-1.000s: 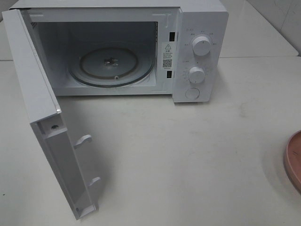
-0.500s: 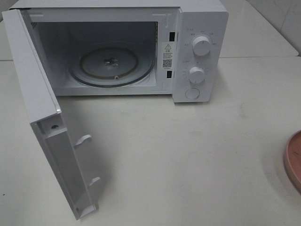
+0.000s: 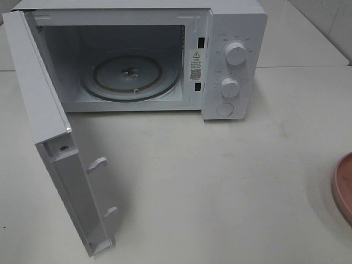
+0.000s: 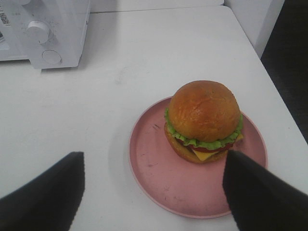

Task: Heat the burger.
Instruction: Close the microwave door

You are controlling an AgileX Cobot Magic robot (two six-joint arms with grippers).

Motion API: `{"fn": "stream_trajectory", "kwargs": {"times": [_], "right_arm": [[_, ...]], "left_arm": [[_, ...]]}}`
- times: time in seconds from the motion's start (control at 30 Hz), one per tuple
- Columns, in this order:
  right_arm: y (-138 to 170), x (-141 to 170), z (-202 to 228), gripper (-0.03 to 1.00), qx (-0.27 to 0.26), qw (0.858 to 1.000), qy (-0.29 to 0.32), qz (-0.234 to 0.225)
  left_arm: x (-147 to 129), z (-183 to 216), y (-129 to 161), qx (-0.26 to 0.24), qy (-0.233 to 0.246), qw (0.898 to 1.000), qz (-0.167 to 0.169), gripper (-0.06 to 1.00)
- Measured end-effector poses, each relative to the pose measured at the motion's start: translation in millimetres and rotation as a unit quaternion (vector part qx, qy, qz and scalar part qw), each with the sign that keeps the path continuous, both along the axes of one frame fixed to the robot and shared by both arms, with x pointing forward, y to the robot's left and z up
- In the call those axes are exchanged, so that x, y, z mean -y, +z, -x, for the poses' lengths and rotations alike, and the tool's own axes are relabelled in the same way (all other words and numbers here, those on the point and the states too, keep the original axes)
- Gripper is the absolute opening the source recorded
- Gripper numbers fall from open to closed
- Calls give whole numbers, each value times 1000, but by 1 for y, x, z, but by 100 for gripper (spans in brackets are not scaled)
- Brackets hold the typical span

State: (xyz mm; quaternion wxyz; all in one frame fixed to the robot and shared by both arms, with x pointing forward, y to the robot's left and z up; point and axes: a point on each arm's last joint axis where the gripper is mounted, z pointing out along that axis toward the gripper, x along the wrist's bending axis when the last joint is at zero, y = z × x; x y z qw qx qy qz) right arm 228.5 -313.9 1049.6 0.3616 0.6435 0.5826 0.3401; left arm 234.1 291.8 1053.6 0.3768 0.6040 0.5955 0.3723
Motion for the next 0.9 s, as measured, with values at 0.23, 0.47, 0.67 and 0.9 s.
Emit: {"fn": "stream_trajectory", "kwargs": {"times": [0.23, 0.47, 0.67, 0.9], "right_arm": [[0, 0, 0, 76, 0, 1000, 0, 0], [0, 0, 0, 76, 0, 1000, 0, 0], [0, 0, 0, 76, 0, 1000, 0, 0], [0, 0, 0, 76, 0, 1000, 0, 0]], "left_arm": [[1, -1, 0, -4, -5, 1000, 7, 97], [-1, -21, 10, -12, 0, 1000, 11, 97], [-4, -39, 19, 15, 7, 1000, 12, 96], [-6, -60, 18, 45, 14, 999, 25, 77]]}}
